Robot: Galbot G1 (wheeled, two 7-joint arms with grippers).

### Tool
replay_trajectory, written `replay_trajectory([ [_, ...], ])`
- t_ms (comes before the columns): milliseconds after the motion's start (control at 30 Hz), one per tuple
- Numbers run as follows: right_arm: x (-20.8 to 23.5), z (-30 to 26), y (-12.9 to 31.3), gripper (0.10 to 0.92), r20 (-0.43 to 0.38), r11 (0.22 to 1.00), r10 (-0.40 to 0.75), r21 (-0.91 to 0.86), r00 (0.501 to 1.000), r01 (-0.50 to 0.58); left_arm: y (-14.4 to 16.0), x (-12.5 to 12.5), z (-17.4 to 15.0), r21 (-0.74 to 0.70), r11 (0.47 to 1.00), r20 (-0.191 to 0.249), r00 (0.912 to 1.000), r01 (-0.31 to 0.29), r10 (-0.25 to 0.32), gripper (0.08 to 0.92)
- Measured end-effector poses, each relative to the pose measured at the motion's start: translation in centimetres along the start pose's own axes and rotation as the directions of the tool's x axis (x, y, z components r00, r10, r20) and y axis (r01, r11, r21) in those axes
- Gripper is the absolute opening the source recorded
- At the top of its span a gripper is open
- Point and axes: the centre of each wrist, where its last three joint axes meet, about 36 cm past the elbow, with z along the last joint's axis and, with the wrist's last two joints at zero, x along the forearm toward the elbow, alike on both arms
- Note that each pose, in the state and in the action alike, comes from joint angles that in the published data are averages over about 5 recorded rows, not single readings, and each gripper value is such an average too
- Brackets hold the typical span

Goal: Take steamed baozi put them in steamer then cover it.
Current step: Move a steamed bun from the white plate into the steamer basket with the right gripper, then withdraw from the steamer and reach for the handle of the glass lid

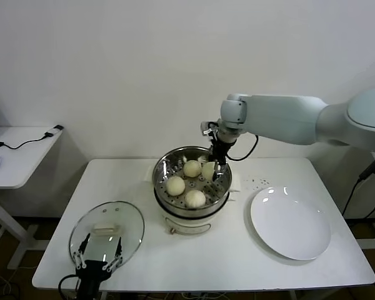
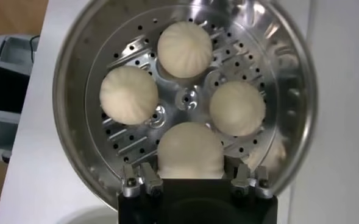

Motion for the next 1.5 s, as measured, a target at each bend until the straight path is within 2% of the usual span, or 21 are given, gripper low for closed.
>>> replay_trajectory([
  [333,-3.2,-0.1,0.5,0.707,-0.014,1.0,-0.02,-0.004,1.0,0.02,-0.2,-0.1,0.2,0.003,1.0,-0.003,1.0,-0.008,0.008,0.823],
  [500,-3.8,0.0,0.6,0.8,-0.011,1.0,-0.02,-0.007,1.0,0.02,-0.2,0.0,0.4,0.003,1.0,-0.008,0.9999,-0.007,0.007,0.823],
  [733,-3.1,0.4,0.6,0.822,0.013,1.0,-0.009,-0.016,1.0,0.009,0.1,0.0,0.5,-0.004,1.0,-0.009,1.0,-0.002,0.002,0.823],
  [1000,-0.2,1.7,0.4,0.823,0.062,1.0,0.007,-0.016,0.998,-0.006,-0.1,-0.1,0.4,-0.006,1.0,-0.007,1.0,-0.005,0.005,0.823],
  [1167,1.9,3.8,0.6,0.823,0.134,0.999,0.039,-0.019,0.99,-0.037,-0.2,-0.4,0.2,-0.013,1.0,-0.003,1.0,-0.006,0.006,0.823],
  [1300,3.2,6.3,1.3,0.823,0.235,0.995,0.095,-0.035,0.967,-0.089,0.0,-0.7,0.2,-0.025,1.0,0.002,1.0,-0.001,0.001,0.823],
  [1400,3.5,8.5,2.2,0.823,0.33,0.988,0.152,-0.062,0.931,-0.14,0.2,-0.9,0.1,-0.032,0.999,0.006,1.0,0.003,-0.003,0.823],
  [1500,3.0,11.0,3.5,0.823,0.434,0.975,0.224,-0.108,0.873,-0.196,0.3,-1.1,0.0,-0.038,0.999,0.008,0.9999,0.009,-0.008,0.823],
])
